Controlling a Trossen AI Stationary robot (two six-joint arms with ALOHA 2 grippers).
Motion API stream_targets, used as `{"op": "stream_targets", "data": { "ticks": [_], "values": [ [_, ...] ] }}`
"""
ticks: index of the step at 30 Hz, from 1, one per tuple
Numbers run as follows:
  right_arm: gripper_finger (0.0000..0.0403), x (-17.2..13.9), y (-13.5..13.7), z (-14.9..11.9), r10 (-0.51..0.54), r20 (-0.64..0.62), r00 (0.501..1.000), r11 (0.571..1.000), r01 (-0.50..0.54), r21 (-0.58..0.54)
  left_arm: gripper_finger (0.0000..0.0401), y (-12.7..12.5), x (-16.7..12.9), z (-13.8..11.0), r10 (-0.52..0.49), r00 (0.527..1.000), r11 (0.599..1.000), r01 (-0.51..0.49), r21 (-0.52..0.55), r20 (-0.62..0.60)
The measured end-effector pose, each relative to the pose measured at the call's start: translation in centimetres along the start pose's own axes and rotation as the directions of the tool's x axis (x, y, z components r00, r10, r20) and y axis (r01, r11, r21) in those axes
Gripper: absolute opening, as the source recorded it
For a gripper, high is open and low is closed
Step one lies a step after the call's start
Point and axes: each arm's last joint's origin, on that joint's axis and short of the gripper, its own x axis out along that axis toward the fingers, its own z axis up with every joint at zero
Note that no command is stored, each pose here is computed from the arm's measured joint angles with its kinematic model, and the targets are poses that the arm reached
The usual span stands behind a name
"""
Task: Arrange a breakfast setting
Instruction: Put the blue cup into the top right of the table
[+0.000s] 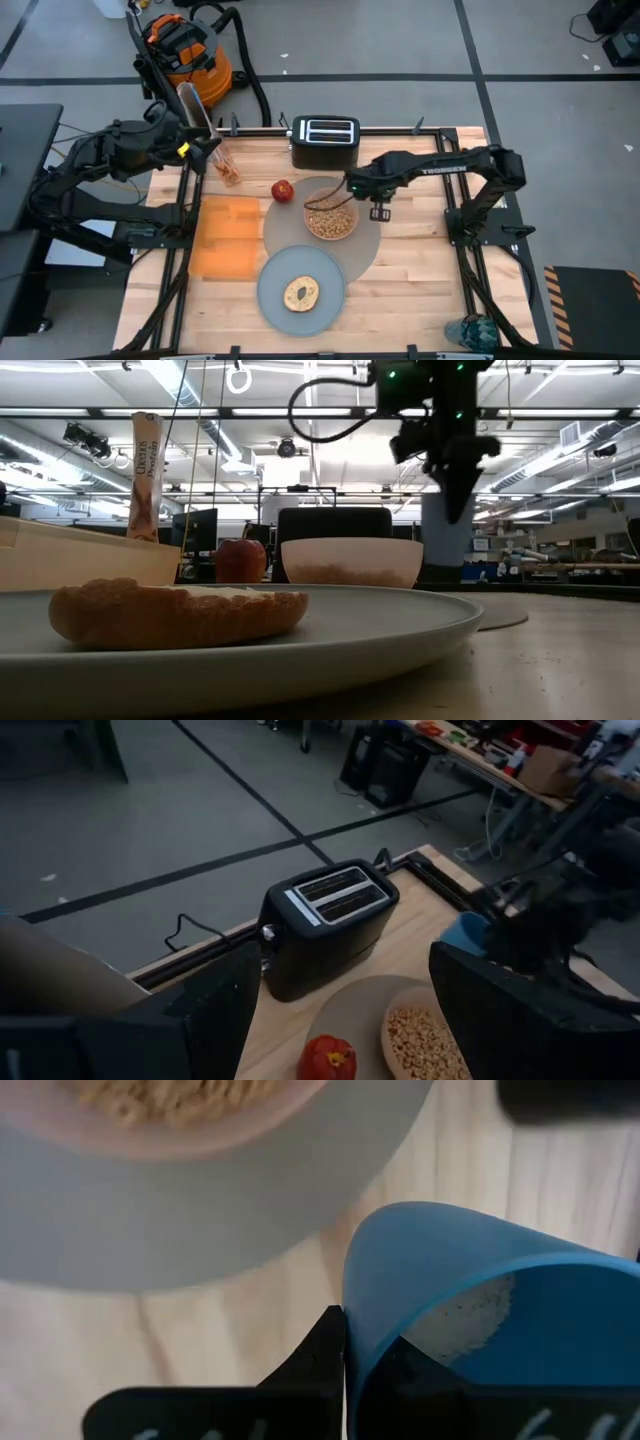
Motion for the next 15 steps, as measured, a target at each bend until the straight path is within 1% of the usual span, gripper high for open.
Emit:
{"op": "stream_targets", "data": {
  "ticks": [4,7,12,15],
  "values": [
    [0.0013,1.2,-1.2,1.2,0.002,0.044,0.999,1.000,-0.002,-0.006,0.0297,-0.1,0.0,0.0,-0.019,1.000,1.000,0.020,0.018,-0.013],
    [0.0013,2.0,-2.2,1.7,0.013,0.051,0.999,1.000,-0.013,-0.007,0.0297,-0.1,0.1,-0.1,-0.020,1.000,0.999,0.021,0.026,-0.016],
    [0.0013,3.9,-3.7,2.1,0.015,-0.014,1.000,1.000,-0.015,-0.024,0.0297,-0.1,0.1,0.0,-0.020,1.000,0.999,0.021,0.025,-0.015],
    [0.0013,4.8,-4.3,2.3,0.016,-0.034,0.999,0.998,-0.019,-0.062,0.0297,-0.1,0.1,0.0,-0.020,1.000,0.999,0.021,0.025,-0.015]
  ]
}}
